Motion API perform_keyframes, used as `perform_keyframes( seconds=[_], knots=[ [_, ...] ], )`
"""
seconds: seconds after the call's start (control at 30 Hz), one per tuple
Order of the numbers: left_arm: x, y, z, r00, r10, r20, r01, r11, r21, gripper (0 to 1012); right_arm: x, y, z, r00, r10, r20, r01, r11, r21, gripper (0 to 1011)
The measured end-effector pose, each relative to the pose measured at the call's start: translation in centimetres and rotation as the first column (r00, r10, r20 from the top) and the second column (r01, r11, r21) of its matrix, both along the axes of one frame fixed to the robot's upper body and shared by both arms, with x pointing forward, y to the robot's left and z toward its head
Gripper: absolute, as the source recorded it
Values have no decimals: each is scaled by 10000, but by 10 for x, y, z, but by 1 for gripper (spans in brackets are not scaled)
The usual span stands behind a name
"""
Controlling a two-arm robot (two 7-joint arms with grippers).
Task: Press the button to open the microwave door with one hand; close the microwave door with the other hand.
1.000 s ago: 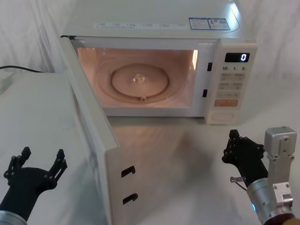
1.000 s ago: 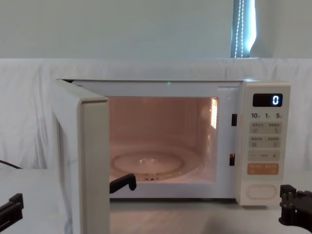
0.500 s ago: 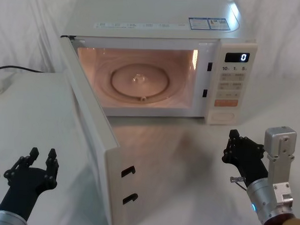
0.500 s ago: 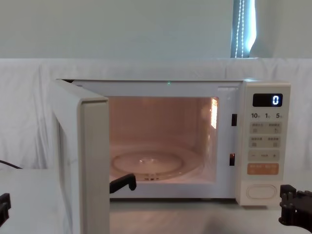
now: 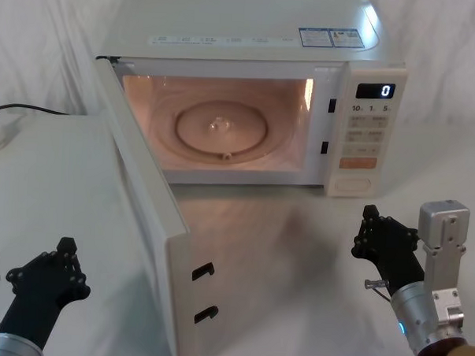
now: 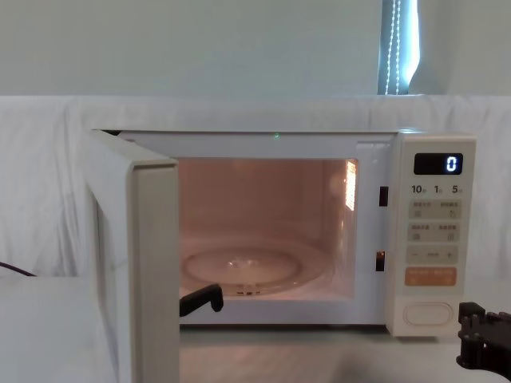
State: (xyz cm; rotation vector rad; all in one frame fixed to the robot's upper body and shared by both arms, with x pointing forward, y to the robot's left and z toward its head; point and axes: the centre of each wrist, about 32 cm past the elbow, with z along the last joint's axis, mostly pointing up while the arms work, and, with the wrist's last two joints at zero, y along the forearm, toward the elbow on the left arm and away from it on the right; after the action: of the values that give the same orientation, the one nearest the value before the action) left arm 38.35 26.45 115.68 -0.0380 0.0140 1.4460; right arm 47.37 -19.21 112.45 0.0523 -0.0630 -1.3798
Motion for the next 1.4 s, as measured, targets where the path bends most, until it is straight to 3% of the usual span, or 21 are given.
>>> perform_keyframes(
  seconds=[0.4,0.77,1.03,1.4],
  knots=[
    [1,0,2,9999,-73,70,72,10000,37,0,0,0,0,10000,0,0,0,10000,0,0],
    [13,0,26,9977,-604,320,604,9982,1,0,0,0,0,10000,-1,0,1,10000,0,0],
    [23,-5,45,9894,-1138,906,1133,9935,108,0,0,0,0,10000,0,1,0,10000,0,0],
    [33,-14,60,9764,-1685,1352,1657,9857,321,0,0,0,0,10000,0,0,0,10000,0,0]
  ],
)
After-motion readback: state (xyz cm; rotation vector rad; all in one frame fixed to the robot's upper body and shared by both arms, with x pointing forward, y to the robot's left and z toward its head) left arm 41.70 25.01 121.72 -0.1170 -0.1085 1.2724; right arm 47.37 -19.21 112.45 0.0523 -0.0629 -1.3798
